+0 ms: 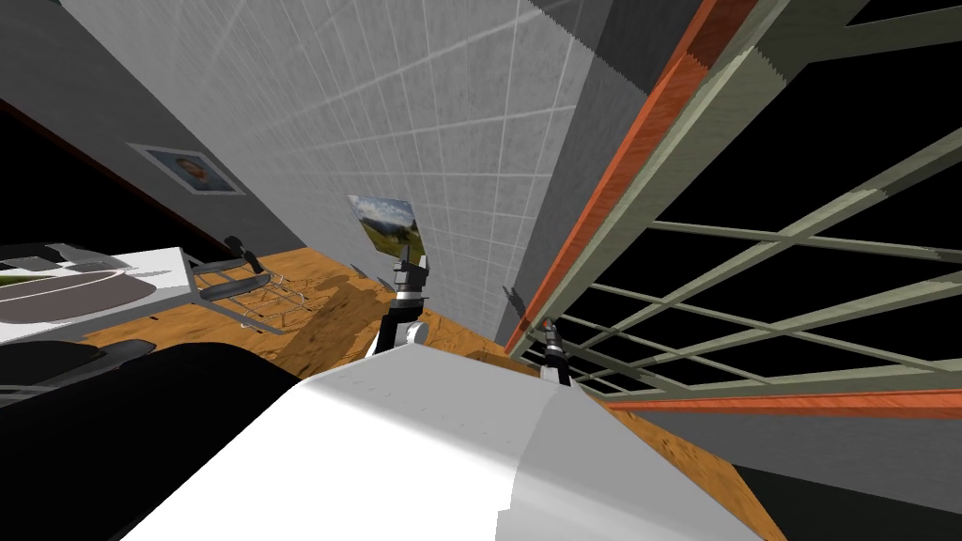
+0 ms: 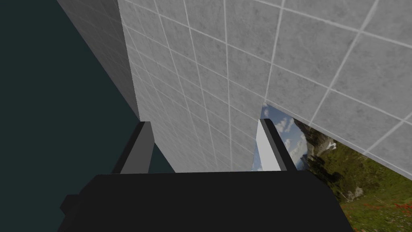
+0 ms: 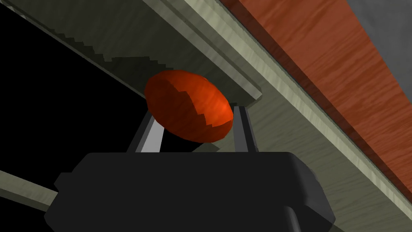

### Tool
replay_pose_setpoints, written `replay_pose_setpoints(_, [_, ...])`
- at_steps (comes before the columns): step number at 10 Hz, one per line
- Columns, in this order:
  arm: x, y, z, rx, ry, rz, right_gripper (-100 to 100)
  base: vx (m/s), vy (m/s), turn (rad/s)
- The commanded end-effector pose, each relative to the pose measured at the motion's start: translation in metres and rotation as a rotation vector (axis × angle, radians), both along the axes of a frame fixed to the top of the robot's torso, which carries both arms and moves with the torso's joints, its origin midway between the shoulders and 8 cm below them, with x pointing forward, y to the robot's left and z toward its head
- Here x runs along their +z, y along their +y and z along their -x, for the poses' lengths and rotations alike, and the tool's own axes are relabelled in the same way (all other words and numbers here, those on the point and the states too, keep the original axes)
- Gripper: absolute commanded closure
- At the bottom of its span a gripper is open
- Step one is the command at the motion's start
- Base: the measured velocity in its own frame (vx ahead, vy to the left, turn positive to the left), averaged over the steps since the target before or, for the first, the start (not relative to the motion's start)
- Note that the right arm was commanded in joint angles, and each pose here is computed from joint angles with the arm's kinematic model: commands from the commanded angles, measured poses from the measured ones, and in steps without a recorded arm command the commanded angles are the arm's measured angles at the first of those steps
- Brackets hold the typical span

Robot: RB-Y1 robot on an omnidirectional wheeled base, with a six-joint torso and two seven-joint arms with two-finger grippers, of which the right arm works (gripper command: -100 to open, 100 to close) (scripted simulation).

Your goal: Pull the door open

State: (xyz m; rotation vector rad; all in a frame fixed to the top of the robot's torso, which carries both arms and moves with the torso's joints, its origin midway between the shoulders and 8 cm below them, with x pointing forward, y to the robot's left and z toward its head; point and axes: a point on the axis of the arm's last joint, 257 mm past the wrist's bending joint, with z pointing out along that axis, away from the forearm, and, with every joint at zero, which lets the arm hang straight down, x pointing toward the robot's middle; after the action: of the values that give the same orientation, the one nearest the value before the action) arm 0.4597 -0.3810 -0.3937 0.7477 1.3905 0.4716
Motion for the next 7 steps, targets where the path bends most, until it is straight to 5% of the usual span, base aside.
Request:
replay_pose_setpoints(1, [-0.006,0.011,0.002,0.014,0.002,-0.052,100,-0.023,-0.004,0.034])
replay_pose_setpoints(3, [-0.016,0.011,0.008,0.009,0.028,-0.055,100,-0.002,0.002,-0.014])
replay_pose_setpoints(4, [-0.006,0.009,0.003,0.009,-0.007,-0.095,100,-0.022,-0.002,0.048])
replay_pose_setpoints(7, [-0.005,0.007,0.004,0.004,-0.016,-0.139,100,-0.019,-0.006,0.033])
